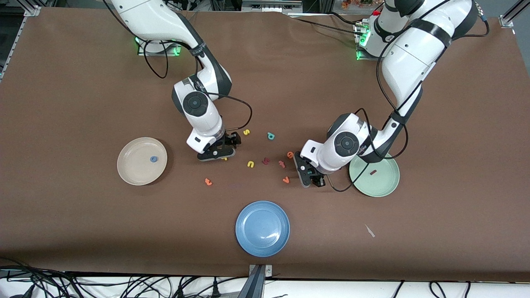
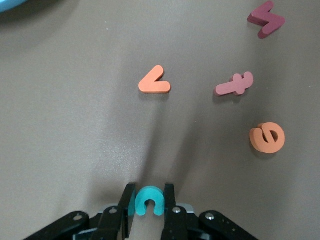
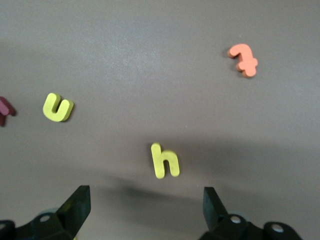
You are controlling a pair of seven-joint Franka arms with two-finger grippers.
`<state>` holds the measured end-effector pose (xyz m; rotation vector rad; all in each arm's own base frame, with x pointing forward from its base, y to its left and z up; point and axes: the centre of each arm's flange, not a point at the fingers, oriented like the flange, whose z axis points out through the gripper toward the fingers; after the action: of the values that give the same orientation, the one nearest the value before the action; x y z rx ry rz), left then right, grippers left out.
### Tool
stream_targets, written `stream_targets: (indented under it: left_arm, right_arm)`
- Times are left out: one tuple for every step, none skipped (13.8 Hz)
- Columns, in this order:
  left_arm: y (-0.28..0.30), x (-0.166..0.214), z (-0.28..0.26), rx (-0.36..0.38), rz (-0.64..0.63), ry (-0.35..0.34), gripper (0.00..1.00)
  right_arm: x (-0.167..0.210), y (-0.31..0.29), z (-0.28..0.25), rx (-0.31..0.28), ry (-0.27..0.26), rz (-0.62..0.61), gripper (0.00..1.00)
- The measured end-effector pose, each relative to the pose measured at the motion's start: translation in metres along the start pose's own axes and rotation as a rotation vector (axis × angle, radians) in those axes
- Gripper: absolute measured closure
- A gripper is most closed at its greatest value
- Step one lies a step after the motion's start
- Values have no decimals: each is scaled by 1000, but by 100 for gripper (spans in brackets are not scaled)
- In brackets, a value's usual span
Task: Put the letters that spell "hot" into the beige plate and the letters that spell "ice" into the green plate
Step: 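Grasp the cyan c with the left gripper while the right gripper reaches the h, then drop the cyan c onto the green plate while the right gripper grasps the h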
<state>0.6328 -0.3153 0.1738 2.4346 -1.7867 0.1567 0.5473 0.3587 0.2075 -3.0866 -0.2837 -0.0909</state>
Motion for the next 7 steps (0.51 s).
stream_targets:
  left_arm:
    - [0, 0, 0, 1, 2, 0, 76]
    - [-1, 0, -1, 3, 4, 1, 76]
    - [-3, -1, -3, 3, 4, -2, 76]
    - [-5, -1, -6, -1, 4, -12, 76]
    - [-7, -2, -12, -8, 2, -27, 76]
    - [-9, -2, -21, -11, 1, -43, 76]
    - [-11, -3, -32, -15, -2, -61, 76]
  right_arm:
    - [3, -1, 6, -6, -5, -13, 0]
    - [6, -2, 11, -10, -13, -32, 0]
    - [9, -2, 15, -13, -18, -49, 0]
    - [11, -1, 18, -15, -21, -62, 0]
    - [12, 0, 20, -17, -24, -71, 0]
    - [12, 0, 22, -18, -27, -78, 0]
    - [12, 0, 23, -18, -27, -82, 0]
